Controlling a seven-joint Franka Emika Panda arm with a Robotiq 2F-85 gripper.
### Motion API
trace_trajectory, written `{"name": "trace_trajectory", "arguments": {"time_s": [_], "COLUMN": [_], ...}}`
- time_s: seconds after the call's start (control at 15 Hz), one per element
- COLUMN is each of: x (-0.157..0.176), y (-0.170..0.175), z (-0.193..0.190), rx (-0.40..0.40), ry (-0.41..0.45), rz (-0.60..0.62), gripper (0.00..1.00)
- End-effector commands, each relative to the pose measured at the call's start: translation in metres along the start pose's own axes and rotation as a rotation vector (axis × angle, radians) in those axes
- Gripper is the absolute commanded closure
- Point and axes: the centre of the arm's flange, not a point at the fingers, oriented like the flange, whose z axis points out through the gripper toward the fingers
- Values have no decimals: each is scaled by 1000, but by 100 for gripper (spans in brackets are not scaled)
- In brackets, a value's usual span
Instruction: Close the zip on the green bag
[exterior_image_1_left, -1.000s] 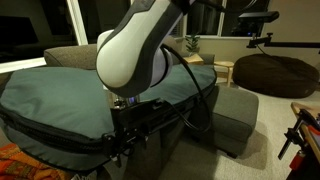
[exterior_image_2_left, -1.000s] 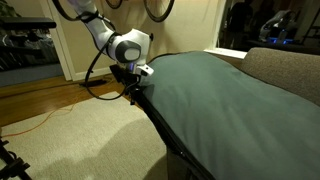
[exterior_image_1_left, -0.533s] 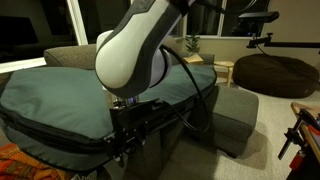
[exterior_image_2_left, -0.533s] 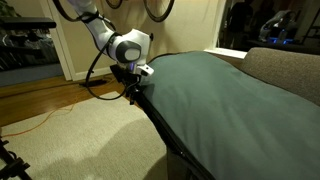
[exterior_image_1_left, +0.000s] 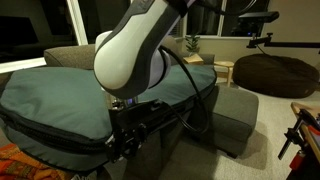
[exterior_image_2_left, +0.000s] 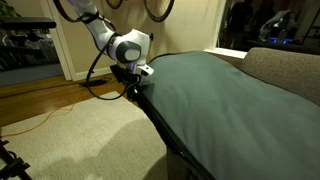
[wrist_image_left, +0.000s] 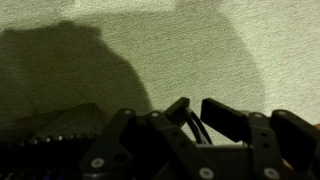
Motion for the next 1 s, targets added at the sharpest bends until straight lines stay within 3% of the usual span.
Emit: {"name": "trace_trajectory", "arguments": {"time_s": [0.0,0.6,0.73,0.93], "x": [4,3,2,3], "y": [0,0,4,13], "z": [3,6,6,7], "rx": [-7,-4,5,18], "ry": [21,19,20,19], "rz": [-2,-4,-4,0], "gripper": [97,93,61,44]}}
